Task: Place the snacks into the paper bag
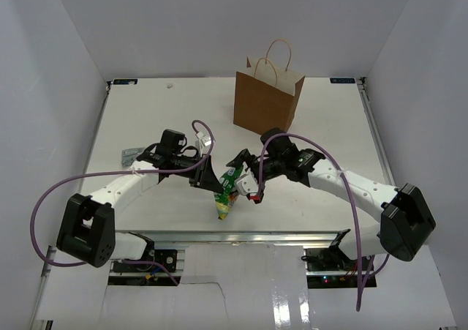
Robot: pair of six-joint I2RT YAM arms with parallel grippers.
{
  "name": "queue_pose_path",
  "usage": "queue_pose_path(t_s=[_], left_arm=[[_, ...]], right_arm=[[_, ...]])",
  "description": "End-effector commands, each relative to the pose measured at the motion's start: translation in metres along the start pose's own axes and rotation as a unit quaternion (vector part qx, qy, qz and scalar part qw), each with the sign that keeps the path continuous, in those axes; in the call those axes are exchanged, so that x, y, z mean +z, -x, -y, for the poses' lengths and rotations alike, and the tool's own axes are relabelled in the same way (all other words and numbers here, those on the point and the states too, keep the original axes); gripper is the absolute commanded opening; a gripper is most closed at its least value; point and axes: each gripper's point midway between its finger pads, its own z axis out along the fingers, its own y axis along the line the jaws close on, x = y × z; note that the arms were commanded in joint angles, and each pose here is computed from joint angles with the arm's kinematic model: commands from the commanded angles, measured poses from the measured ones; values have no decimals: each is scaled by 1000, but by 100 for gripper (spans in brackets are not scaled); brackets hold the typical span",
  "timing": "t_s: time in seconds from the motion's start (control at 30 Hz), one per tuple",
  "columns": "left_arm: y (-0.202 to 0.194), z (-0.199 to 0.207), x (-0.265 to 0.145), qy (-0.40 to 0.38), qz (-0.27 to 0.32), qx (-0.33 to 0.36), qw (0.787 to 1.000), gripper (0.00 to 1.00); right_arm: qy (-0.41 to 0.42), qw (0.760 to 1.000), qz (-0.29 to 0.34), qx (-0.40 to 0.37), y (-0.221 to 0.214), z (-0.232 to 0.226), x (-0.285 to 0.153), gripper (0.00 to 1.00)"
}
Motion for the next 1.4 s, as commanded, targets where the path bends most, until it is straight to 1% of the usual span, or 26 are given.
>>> queue_pose_path(t_s=[0.0, 0.07, 0.13, 0.2, 0.33, 0.47, 0.57, 0.6, 0.67, 0.7, 0.77, 0.8, 0.83, 0.87, 0.97, 1.07, 1.1, 1.17, 1.2, 1.23, 1.3, 1.33, 1.37], left_arm=[[0, 27, -4, -50, 3, 39, 998, 31], [-1, 31, -4, -57, -1, 46, 997, 32], [0, 32, -4, -59, -1, 49, 997, 32], [1, 33, -3, -64, -3, 54, 996, 33], [7, 39, -3, -77, -5, 66, 995, 33], [11, 43, -3, -83, -6, 74, 994, 33], [13, 47, -4, -87, -5, 80, 993, 33], [13, 48, -4, -87, -5, 80, 993, 33], [13, 50, -4, -89, -5, 82, 993, 33], [13, 51, -5, -89, -4, 82, 993, 33], [12, 51, -4, -91, -5, 83, 992, 33], [10, 50, -4, -90, -7, 79, 993, 33], [9, 50, -4, -90, -7, 79, 993, 33], [9, 50, -4, -90, -7, 80, 993, 33], [9, 49, -5, -81, -2, 83, 993, 33], [20, 45, -10, -32, 21, 97, 995, 38], [32, 43, -14, 0, 42, 112, 993, 43], [46, 40, -25, 42, 71, 119, 989, 48], [59, 50, -36, 56, 96, 139, 984, 51], [71, 40, -47, 103, 125, 138, 977, 57], [86, 44, -66, 149, 169, 147, 963, 64], [96, 49, -77, 169, 193, 156, 954, 69], [106, 43, -89, 210, 223, 148, 940, 73]], right_arm=[[9, 999, 11, -28, 12, 14, 1, 91], [36, 999, 15, -15, 13, 1, 5, 91], [65, 997, 36, -18, 19, -12, 8, 90], [101, 994, 47, -5, 26, -30, 10, 89], [112, 993, 43, -7, 25, -39, 17, 91], [112, 993, 40, 22, 20, -37, 25, 91], [112, 992, 39, 34, 17, -36, 29, 82], [110, 992, 37, 41, 16, -34, 30, 74], [114, 992, 34, 52, 13, -35, 33, 64], [113, 991, 33, 58, 12, -34, 34, 53], [114, 991, 32, 69, 10, -34, 36, 44], [113, 990, 32, 76, 11, -32, 36, 35], [110, 990, 32, 78, 11, -30, 37, 30], [108, 990, 31, 81, 11, -29, 37, 22], [107, 990, 27, 88, 10, -30, 36, 10], [104, 990, 27, 88, 13, -31, 32, 8], [99, 991, 27, 89, 17, -28, 28, 8], [88, 991, 30, 92, 21, -24, 21, 8], [75, 993, 35, 88, 28, -17, 13, 8], [64, 992, 42, 97, 32, -10, 6, 8], [37, 994, 51, 94, 43, 5, -9, 8], [24, 993, 54, 98, 45, 12, -17, 8], [4, 993, 57, 104, 49, 24, -25, 8]])
